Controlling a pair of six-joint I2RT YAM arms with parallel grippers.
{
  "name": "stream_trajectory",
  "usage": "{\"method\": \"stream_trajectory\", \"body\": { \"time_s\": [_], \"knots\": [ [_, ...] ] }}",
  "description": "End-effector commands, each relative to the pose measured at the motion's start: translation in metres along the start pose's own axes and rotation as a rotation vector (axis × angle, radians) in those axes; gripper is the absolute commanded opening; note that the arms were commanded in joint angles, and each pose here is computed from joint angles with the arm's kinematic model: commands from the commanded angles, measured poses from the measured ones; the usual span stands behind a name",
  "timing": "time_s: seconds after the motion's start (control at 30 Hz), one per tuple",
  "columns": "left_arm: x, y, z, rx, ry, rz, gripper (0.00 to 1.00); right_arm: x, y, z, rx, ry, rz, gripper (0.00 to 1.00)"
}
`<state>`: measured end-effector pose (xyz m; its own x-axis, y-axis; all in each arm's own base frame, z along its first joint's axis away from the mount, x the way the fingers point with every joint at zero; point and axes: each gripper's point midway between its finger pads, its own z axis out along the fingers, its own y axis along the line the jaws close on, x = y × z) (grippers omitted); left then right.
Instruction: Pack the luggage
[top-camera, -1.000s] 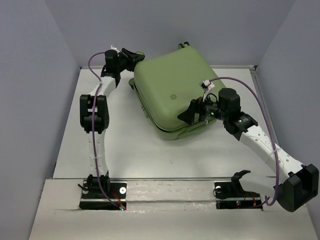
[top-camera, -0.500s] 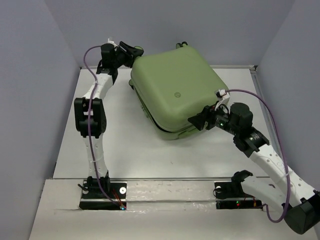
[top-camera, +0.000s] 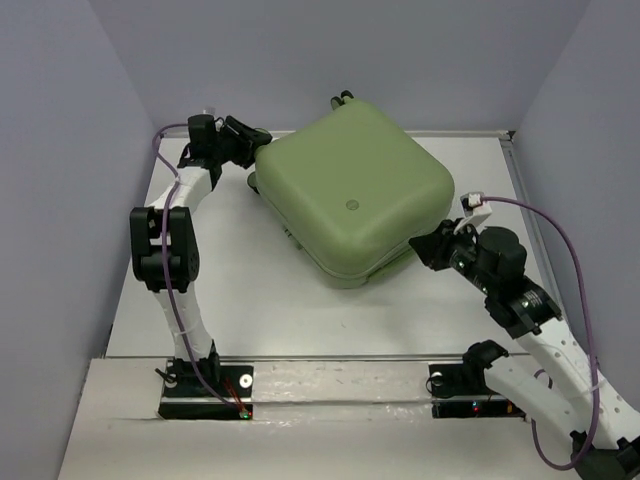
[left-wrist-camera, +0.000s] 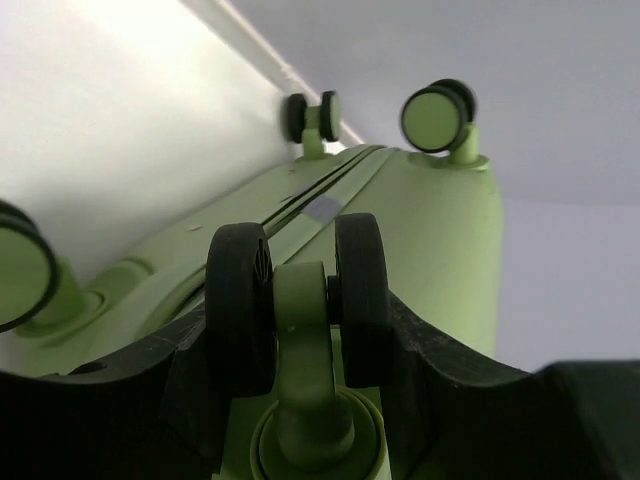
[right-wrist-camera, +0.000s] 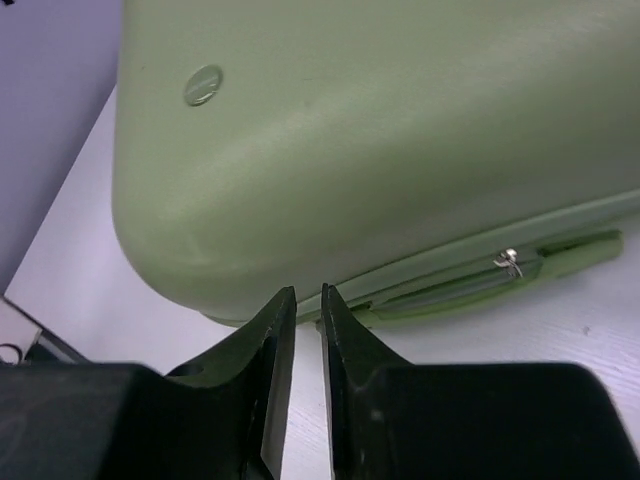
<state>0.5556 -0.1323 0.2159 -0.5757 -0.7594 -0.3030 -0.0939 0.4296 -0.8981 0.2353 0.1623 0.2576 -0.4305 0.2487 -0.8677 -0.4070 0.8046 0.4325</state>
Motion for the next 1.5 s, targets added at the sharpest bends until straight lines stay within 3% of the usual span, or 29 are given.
{"method": "stream_trajectory", "body": {
  "time_s": [0.0,0.13,0.2,0.33,0.4,0.47,0.53,0.57,0.7,0.73,0.83,0.87,0.9,0.93,1.03,1.13,1.37,1.47],
  "knots": [
    [-0.019,-0.036,-0.016,0.146,-0.044,0.148,0.06,0.018,-0.047,-0.011,0.239,-0.021,0.055,0.18],
    [-0.021,-0.028,-0.007,0.129,-0.032,0.165,0.08,0.037,-0.069,-0.003,0.322,-0.015,0.091,0.17],
    [-0.028,-0.033,-0.005,0.127,-0.048,0.178,0.22,0.047,-0.076,0.005,0.336,-0.007,0.085,0.20],
    [-0.041,-0.045,-0.011,0.100,-0.089,0.257,0.85,0.043,-0.093,0.018,0.384,-0.025,0.016,0.34],
    [-0.066,-0.041,-0.033,0.018,-0.196,0.293,0.99,0.033,-0.102,0.024,0.402,-0.048,-0.081,0.36],
    [-0.074,-0.038,-0.051,-0.036,-0.261,0.355,0.99,0.031,-0.116,0.030,0.433,-0.030,-0.086,0.35],
    [-0.080,-0.060,-0.086,-0.033,-0.350,0.384,0.99,0.030,-0.106,0.042,0.335,-0.037,-0.103,0.37],
    [-0.071,-0.035,-0.091,-0.085,-0.357,0.362,0.99,0.032,-0.105,0.045,0.322,-0.035,-0.109,0.37],
    [-0.032,-0.041,-0.135,-0.015,-0.364,0.328,0.99,0.035,-0.125,0.057,0.330,-0.017,-0.179,0.35],
    [-0.007,-0.013,-0.135,-0.044,-0.308,0.301,0.98,0.035,-0.126,0.059,0.314,-0.019,-0.167,0.35],
    [0.046,-0.014,-0.149,0.004,-0.246,0.331,0.97,0.037,-0.120,0.070,0.171,-0.017,-0.147,0.37],
    [0.069,0.014,-0.149,-0.039,-0.204,0.334,0.92,0.042,-0.120,0.071,0.163,-0.004,-0.150,0.37],
    [0.089,0.007,-0.155,-0.009,-0.183,0.357,0.90,0.043,-0.120,0.072,0.156,0.002,-0.153,0.39],
    [0.112,0.034,-0.155,-0.045,-0.138,0.349,0.86,0.041,-0.120,0.072,0.150,-0.003,-0.156,0.41],
    [0.160,0.047,-0.160,-0.037,-0.049,0.393,0.76,0.038,-0.120,0.072,0.136,-0.021,-0.163,0.45],
    [0.215,0.076,-0.164,-0.044,0.058,0.391,0.70,0.037,-0.105,0.080,0.035,-0.029,-0.171,0.40],
    [0.261,0.059,-0.169,0.041,0.143,0.465,0.67,0.037,-0.094,0.079,-0.027,-0.044,-0.183,0.43],
    [0.269,0.049,-0.167,0.067,0.154,0.496,0.67,0.043,-0.093,0.081,-0.046,-0.044,-0.163,0.36]
  ]
}}
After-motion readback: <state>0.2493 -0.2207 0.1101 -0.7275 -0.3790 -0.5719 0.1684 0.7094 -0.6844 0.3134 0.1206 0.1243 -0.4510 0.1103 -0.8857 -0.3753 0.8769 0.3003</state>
